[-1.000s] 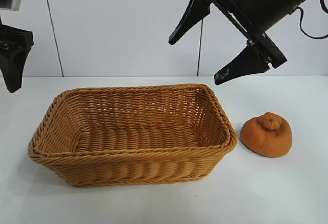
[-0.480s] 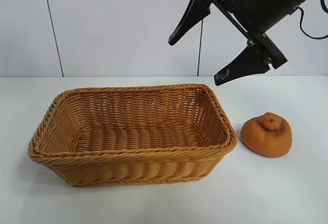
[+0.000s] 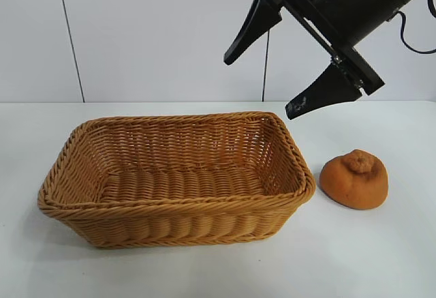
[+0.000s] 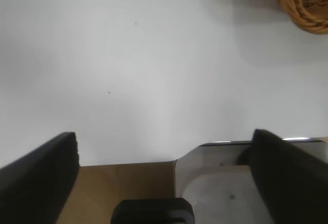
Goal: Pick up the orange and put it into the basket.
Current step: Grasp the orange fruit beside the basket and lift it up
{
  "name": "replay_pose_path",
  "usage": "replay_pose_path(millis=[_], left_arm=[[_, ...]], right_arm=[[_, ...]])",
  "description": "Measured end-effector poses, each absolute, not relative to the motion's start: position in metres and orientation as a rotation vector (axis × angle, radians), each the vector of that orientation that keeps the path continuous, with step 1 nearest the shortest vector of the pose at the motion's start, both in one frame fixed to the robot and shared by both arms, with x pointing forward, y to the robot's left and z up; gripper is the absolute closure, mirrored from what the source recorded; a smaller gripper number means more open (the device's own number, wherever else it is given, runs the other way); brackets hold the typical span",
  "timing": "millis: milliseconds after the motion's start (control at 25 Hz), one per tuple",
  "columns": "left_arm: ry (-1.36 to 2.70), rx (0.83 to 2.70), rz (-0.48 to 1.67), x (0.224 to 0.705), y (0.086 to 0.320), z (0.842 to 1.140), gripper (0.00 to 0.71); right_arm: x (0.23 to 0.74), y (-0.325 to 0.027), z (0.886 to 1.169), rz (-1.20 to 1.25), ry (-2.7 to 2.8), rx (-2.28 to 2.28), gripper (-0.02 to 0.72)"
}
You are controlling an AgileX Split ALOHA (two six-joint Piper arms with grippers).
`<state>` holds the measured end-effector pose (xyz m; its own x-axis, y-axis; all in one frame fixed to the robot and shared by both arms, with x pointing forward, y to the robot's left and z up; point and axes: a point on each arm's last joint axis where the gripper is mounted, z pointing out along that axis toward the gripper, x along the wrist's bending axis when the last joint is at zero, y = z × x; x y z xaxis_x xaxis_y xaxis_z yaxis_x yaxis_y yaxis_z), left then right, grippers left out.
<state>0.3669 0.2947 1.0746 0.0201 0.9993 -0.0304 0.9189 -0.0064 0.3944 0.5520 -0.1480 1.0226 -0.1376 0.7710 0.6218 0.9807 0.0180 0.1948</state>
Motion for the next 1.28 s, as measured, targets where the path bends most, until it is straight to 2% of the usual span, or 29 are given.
replay_pose_path(millis=[280, 480, 680, 920, 1160, 1280], left_arm=[[1.854, 1.893, 0.530, 0.301, 0.297, 1.047, 0.065], [1.713, 1.751, 0.699, 0.275, 0.298, 1.049, 0.065], [1.624, 1.663, 0.793, 0.257, 0.299, 1.052, 0.065], [1.550, 1.589, 0.864, 0.240, 0.300, 1.053, 0.065], [1.516, 1.555, 0.895, 0.233, 0.300, 1.053, 0.065], [1.516, 1.555, 0.895, 0.233, 0.300, 1.053, 0.065]], right_arm=[[0.554, -0.146, 1.034, -0.860, -1.991, -1.751, 0.062], [0.562, -0.148, 1.056, -0.864, -2.084, -1.749, 0.062], [0.571, -0.162, 1.068, -0.750, -2.237, -1.896, 0.062], [0.574, -0.187, 1.062, -0.475, -2.406, -2.076, 0.062], [0.594, -0.225, 1.043, -0.386, -2.306, -2.242, 0.062], [0.604, -0.233, 1.027, -0.364, -2.270, -2.266, 0.062]])
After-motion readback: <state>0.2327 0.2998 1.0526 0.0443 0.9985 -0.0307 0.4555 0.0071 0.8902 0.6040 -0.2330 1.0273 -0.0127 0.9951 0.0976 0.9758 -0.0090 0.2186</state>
